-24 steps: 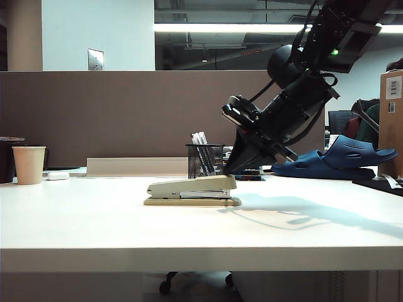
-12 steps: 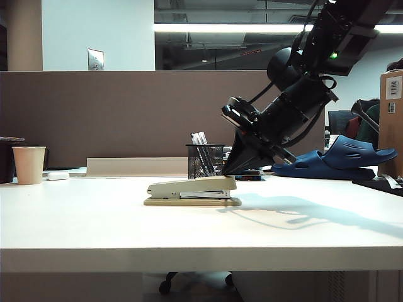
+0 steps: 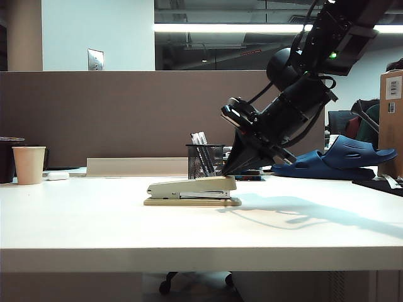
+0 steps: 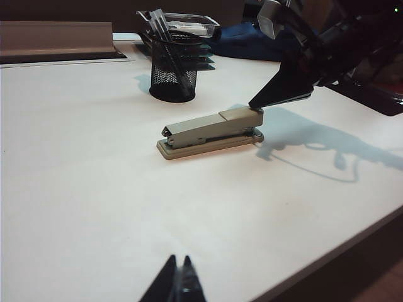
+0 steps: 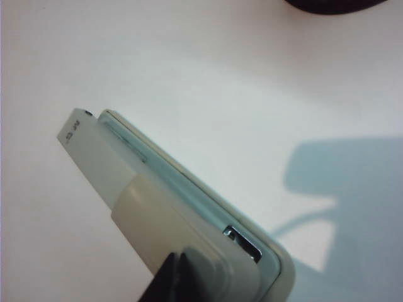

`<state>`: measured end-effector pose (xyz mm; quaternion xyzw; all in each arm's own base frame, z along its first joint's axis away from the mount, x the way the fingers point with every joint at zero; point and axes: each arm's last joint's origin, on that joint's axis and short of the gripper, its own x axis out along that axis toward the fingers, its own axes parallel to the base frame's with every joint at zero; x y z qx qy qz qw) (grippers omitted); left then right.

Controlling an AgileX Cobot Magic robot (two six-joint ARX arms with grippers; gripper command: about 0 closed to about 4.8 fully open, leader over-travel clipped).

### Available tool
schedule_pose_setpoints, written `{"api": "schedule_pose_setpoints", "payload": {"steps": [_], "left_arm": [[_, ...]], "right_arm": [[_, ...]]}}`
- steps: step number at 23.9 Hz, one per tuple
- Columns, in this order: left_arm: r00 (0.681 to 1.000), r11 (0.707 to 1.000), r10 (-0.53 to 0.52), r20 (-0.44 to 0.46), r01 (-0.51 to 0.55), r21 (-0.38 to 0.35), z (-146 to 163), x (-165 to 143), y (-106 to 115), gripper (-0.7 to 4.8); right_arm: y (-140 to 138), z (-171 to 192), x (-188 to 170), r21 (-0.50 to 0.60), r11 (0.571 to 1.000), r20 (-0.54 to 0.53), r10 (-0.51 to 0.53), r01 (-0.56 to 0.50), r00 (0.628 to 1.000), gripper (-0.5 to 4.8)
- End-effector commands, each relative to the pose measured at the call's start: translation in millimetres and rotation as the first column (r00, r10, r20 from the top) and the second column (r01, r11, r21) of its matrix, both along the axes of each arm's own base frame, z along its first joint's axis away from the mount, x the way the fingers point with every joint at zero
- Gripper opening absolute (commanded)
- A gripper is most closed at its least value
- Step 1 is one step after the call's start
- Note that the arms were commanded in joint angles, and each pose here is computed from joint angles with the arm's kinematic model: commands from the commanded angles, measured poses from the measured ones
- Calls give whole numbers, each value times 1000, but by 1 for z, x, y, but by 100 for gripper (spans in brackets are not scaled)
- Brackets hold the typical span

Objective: Press the stapler down.

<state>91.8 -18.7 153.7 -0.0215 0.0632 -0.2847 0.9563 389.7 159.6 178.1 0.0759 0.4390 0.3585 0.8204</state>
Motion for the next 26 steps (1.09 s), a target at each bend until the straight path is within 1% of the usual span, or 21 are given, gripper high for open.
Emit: {"api": "schedule_pose_setpoints", "payload": {"steps": [1,7,19,22,24,26], "left_arm": [[1000,1000,2,3,-2,4,0,0,0,-6],[1000,1000,2,3,-2,4,0,0,0,-5],[1000,1000,2,3,-2,4,0,0,0,-6],[1000,1000,2,3,-2,4,0,0,0,-6],[1000,1000,3,3,-3,4,0,0,0,-6],[1000,1000,3,4,-3,4,1,0,0,-5]], "right_arm": [[-3,-13,-5,-65,998,-76,-27,22,997,-9],[-2,-6,-4,-52,998,-50,-24,22,998,-9],[-4,35,-8,6,1000,92,-25,25,995,-9],[-5,57,-12,33,999,163,-29,24,986,-9],[-7,73,-16,50,999,224,-28,17,974,-9],[-10,92,-22,58,998,299,-22,5,954,-9]]}}
